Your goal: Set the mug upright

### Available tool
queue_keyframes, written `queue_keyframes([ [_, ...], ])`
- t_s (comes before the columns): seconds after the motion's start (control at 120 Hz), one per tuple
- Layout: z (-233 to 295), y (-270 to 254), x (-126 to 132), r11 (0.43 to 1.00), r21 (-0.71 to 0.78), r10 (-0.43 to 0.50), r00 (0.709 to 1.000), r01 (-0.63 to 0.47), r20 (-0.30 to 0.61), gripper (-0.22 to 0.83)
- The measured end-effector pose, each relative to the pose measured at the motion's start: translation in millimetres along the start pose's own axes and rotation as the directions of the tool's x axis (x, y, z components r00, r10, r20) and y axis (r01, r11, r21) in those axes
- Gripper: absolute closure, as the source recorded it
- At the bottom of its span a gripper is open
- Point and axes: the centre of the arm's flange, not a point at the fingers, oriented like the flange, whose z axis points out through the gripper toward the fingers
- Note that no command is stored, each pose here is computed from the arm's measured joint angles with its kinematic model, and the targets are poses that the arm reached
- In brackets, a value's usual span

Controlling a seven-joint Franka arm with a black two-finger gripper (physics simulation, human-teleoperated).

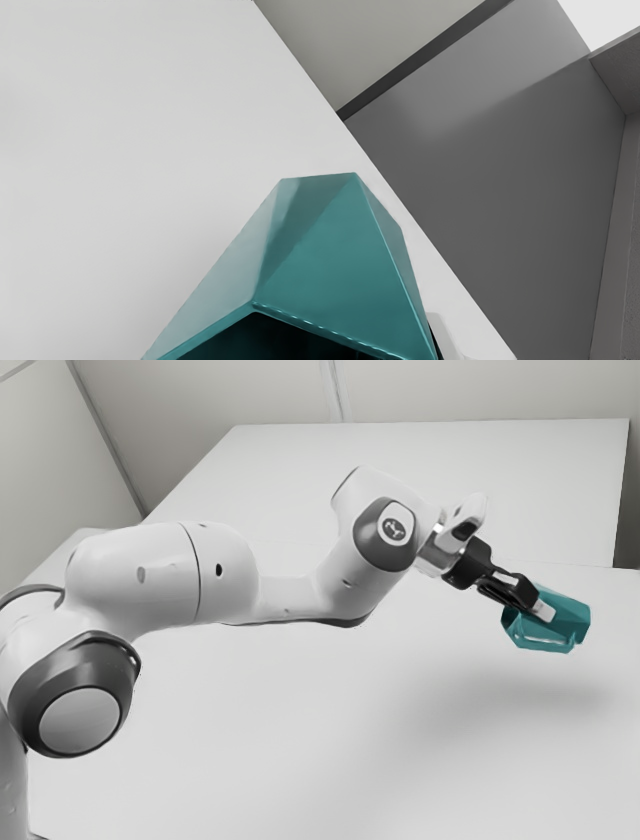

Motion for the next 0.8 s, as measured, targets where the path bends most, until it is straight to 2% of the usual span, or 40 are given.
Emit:
queue_keyframes([
  [0.233, -82, -23, -8, 0.986, 0.155, 0.040, 0.994, -0.055, 0.098, 0.79],
  [0.4, -133, -38, -25, 0.963, 0.261, 0.019, 0.982, -0.069, 0.190, 0.79],
  [0.633, -185, -53, -67, 0.915, 0.397, -0.062, 0.951, -0.067, 0.304, 0.79],
  [0.8, -215, -68, -106, 0.886, 0.463, -0.157, 0.931, -0.014, 0.329, 0.79],
])
